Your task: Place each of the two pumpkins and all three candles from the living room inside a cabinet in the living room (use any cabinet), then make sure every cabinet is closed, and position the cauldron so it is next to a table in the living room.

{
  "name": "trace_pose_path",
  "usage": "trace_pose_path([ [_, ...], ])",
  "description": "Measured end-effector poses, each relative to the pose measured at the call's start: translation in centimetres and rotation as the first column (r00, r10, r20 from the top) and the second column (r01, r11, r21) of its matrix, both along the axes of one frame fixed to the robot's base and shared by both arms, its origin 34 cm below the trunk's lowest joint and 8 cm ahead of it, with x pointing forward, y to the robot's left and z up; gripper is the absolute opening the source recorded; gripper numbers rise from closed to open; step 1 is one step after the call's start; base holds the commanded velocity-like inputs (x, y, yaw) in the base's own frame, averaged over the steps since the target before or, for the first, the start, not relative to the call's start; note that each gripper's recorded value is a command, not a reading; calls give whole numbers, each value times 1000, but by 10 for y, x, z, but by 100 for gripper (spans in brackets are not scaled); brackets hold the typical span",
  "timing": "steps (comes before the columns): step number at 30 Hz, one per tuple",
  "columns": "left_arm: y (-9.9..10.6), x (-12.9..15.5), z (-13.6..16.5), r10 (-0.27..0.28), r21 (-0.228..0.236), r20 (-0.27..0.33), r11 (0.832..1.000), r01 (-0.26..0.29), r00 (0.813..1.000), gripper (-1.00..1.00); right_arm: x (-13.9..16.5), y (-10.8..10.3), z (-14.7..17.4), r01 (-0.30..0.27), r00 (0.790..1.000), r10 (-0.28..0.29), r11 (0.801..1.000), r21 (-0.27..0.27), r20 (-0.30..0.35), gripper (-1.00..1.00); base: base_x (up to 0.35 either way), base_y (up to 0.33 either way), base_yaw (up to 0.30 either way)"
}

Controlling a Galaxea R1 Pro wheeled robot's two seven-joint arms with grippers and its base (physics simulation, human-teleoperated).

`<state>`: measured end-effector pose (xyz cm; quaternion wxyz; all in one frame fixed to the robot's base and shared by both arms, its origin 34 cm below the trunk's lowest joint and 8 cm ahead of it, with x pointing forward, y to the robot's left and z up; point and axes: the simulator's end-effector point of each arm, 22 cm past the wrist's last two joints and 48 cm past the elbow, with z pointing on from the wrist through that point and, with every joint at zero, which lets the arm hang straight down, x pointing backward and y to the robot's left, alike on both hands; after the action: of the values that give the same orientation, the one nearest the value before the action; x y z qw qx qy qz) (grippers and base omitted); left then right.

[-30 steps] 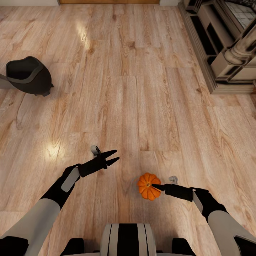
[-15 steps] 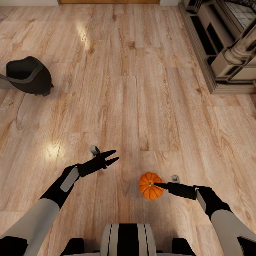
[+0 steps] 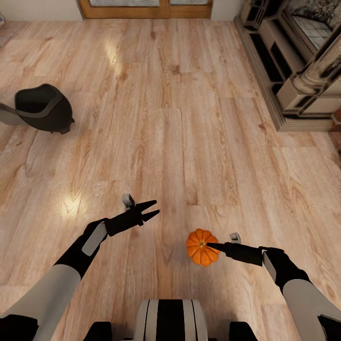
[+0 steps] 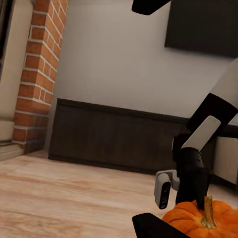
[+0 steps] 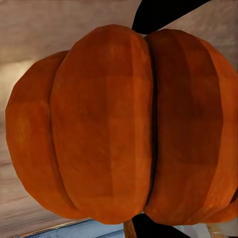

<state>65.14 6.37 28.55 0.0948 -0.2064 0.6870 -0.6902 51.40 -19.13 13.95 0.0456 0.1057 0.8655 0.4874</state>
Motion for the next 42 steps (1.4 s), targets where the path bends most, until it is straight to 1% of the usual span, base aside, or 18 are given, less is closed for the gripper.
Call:
trace_pose_path([
  [10,0,9,26,-3,1,46,1000,3,999,100,14,0,18,-7,999,7,1000,-7,41,-100,0,0,0],
  [11,0,10,29,-3,0,51,1000,3,999,100,17,0,21,-5,999,5,1000,-6,49,-100,0,0,53],
  [12,0,11,33,-3,-2,57,1000,3,998,100,24,-4,24,15,998,-15,1000,-7,65,-100,0,0,204],
  [14,1,14,39,-3,-3,67,1000,3,998,100,26,-1,27,16,998,-16,1000,-7,69,-100,0,0,285],
  [42,-1,29,109,-8,-1,180,1000,8,984,100,60,-2,81,15,983,-10,1000,-22,185,-100,0,0,288],
])
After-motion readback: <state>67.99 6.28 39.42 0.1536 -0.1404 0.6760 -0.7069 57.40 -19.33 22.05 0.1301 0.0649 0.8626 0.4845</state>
